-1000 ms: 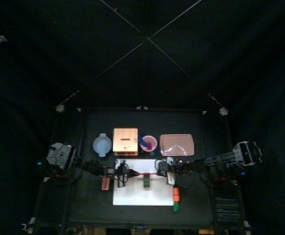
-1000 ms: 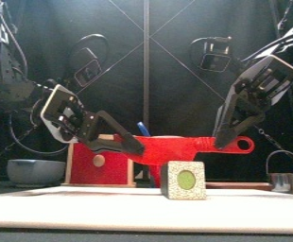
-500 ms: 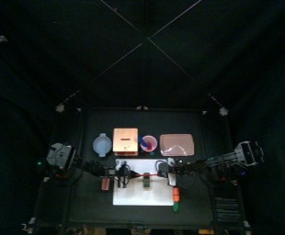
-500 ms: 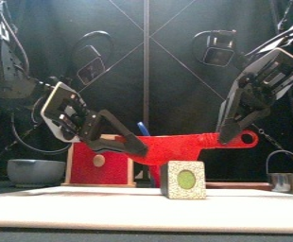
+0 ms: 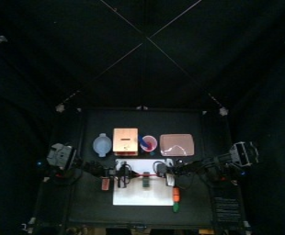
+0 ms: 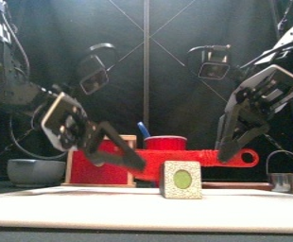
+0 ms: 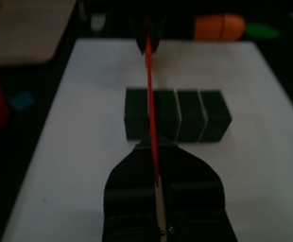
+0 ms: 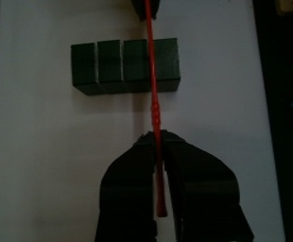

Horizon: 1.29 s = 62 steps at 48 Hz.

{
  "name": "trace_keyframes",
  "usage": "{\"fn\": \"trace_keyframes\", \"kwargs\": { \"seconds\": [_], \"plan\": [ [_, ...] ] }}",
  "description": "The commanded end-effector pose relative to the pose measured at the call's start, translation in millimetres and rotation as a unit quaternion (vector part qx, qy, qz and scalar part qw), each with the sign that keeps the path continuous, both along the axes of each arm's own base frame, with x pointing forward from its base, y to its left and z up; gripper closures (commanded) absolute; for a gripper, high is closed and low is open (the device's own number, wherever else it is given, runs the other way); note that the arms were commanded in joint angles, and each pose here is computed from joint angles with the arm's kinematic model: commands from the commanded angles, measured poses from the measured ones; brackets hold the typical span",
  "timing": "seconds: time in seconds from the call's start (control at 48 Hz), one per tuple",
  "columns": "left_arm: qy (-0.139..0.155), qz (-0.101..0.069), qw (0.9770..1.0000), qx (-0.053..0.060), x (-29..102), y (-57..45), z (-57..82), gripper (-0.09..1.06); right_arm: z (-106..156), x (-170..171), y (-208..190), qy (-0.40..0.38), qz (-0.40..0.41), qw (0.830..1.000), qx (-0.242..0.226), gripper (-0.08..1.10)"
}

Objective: Cut the sushi into 4 pieces with the knife
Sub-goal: Cut the sushi into 4 pieces

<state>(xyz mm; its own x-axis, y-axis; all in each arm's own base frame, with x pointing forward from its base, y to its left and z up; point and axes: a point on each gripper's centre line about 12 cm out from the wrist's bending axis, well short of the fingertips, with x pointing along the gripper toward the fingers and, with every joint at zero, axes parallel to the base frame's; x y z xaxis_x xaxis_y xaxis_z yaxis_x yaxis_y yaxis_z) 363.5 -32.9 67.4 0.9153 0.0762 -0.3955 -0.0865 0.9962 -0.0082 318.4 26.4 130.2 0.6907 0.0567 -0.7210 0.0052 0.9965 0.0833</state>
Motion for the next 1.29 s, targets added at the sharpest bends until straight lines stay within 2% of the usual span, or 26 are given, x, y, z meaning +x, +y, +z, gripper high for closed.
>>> {"fn": "trace_keyframes", "kwargs": {
  "seconds": [0.021, 0.188, 0.312, 0.417, 0.583, 0.688, 0.833, 1.021, 1.146, 1.292],
  "plan": [
    [0.001, 0.014, 0.9999, -0.007, 3.7, 3.6, 0.7, 0.91, 11, 8, 2, -0.021, 0.001, 1.0, 0.006, 0.94],
    [0.03, 0.031, 0.999, -0.011, 0.9, 7.7, -17.2, 0.91, -5, 8, 2, 0.003, 0.0, 1.0, 0.004, 0.94],
    [0.045, 0.052, 0.9975, -0.015, -0.4, 14.6, -27.6, 0.91, -20, 8, 2, 0.026, -0.002, 1.0, 0.005, 0.94],
    [0.045, 0.066, 0.9967, -0.017, 0.1, 20.8, -26.7, 0.91, -24, 8, 1, 0.034, -0.006, 0.999, 0.004, 0.94],
    [0.031, 0.077, 0.9964, -0.018, 1.5, 31.3, -15.1, 0.91, -17, 9, -10, 0.024, -0.016, 1.0, -0.002, 0.94],
    [0.03, 0.074, 0.9967, -0.013, 2.1, 34.3, -7.5, 0.91, -7, 9, -18, 0.011, -0.024, 1.0, -0.007, 0.94],
    [0.026, 0.064, 0.9976, 0.002, 4.1, 35.4, 4.2, 0.91, 7, 8, -20, -0.006, -0.024, 1.0, -0.012, 0.94],
    [0.006, 0.055, 0.9984, 0.014, 5.8, 34.7, 24.5, 0.91, 24, 6, -17, -0.027, -0.023, 0.999, -0.011, 0.94],
    [-0.012, 0.043, 0.9989, 0.018, 5.9, 27.4, 38.8, 0.91, 36, 4, -10, -0.042, -0.015, 0.999, -0.009, 0.94],
    [-0.028, 0.01, 0.9992, 0.028, 6.0, 9.2, 51.5, 0.91, 47, 1, 1, -0.058, 0.001, 0.998, -0.006, 0.94]
  ]
}}
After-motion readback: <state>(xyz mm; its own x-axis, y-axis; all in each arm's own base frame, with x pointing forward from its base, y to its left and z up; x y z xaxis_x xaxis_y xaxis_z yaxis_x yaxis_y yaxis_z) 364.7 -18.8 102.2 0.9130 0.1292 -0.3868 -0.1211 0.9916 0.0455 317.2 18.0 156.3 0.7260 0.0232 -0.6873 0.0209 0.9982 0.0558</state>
